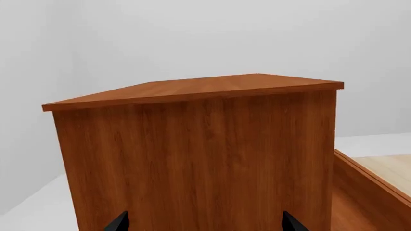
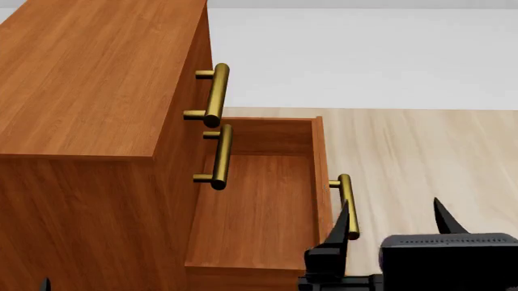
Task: Put the bowl in the bottom drawer of the cabinet.
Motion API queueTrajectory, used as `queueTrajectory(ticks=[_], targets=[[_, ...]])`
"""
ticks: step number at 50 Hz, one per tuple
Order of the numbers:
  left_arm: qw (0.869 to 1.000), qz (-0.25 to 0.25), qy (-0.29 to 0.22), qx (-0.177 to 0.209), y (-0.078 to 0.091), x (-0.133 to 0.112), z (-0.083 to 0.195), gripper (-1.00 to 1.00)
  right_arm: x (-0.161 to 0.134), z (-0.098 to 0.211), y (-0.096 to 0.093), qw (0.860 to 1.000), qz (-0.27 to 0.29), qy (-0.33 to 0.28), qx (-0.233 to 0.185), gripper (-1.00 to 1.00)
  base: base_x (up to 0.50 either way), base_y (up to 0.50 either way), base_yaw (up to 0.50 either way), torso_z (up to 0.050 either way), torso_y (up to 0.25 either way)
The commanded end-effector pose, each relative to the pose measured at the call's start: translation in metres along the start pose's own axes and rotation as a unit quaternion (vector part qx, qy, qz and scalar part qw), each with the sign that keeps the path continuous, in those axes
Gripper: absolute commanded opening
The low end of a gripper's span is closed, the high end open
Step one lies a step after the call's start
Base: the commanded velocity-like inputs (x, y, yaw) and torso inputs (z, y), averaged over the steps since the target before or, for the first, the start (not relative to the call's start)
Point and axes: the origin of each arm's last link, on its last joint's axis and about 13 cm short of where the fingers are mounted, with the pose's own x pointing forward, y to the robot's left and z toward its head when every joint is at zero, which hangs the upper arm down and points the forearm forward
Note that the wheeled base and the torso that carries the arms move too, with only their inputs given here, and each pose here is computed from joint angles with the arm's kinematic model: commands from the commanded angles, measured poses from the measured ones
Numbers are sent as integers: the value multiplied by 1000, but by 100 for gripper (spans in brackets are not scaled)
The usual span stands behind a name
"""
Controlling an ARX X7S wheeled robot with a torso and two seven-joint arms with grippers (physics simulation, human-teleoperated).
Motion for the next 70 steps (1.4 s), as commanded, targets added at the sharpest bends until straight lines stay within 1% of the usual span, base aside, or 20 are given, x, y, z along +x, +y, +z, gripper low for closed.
queueTrajectory(ticks=[1,3,5,9,12,14,19,21,26,30,38,48,51,52,55,59,60,64,70], targets=[[1000,2,1,3,0,0,0,100,-23,14,-24,999,-7,35,2,100,0,0,0,0,0],[1000,3,-1,4,0,-1,1,100,-26,15,-29,999,-11,42,3,100,0,0,0,0,0],[1000,4,-2,5,0,-2,0,100,-28,16,-34,998,-11,51,16,100,0,0,0,0,0],[1000,6,2,9,0,-2,-1,100,-34,19,-43,997,-17,72,24,100,0,0,0,0,0],[1000,7,2,11,1,-2,-1,100,-39,20,-50,996,-34,85,18,100,0,0,0,0,0],[1000,10,2,11,1,-2,-1,100,-41,17,-54,993,-43,106,6,100,0,0,0,0,0],[1000,9,3,11,0,-2,-3,100,-48,19,-61,991,-52,124,9,100,0,0,0,0,0],[1000,10,1,10,0,-2,-2,100,-52,18,-62,989,-57,135,2,100,0,0,0,0,0],[1000,10,1,9,1,-2,-3,100,-62,17,-70,985,-79,155,-3,100,0,0,0,0,0],[1000,9,3,6,1,0,-5,100,-70,14,-75,981,-95,168,2,100,0,0,0,0,0],[1000,10,3,6,1,-1,-5,100,-82,1,-87,970,-125,205,30,100,0,0,0,0,0],[1000,11,0,5,2,-2,-4,100,-99,-5,-106,958,-173,226,34,100,0,0,0,0,0],[1000,10,0,3,2,-2,-4,100,-101,-9,-110,954,-183,233,36,100,0,0,0,0,0],[1000,10,-1,3,2,-3,-3,100,-103,-11,-113,951,-192,240,41,100,0,0,0,0,0],[1000,10,-1,4,3,-3,-2,100,-105,-14,-117,948,-197,246,39,100,0,0,0,0,0],[1000,9,-2,1,3,-3,-3,100,-106,-17,-129,941,-209,264,36,100,0,0,0,0,0],[1000,9,-3,-1,3,-3,-3,100,-107,-18,-131,938,-217,267,43,100,0,0,0,0,0],[1000,9,-3,-1,3,-3,-3,100,-107,-19,-133,937,-216,271,42,100,0,0,0,0,0],[1000,6,-3,-4,3,-3,-3,100,-98,-17,-142,934,-217,280,40,100,0,0,0,0,0]])
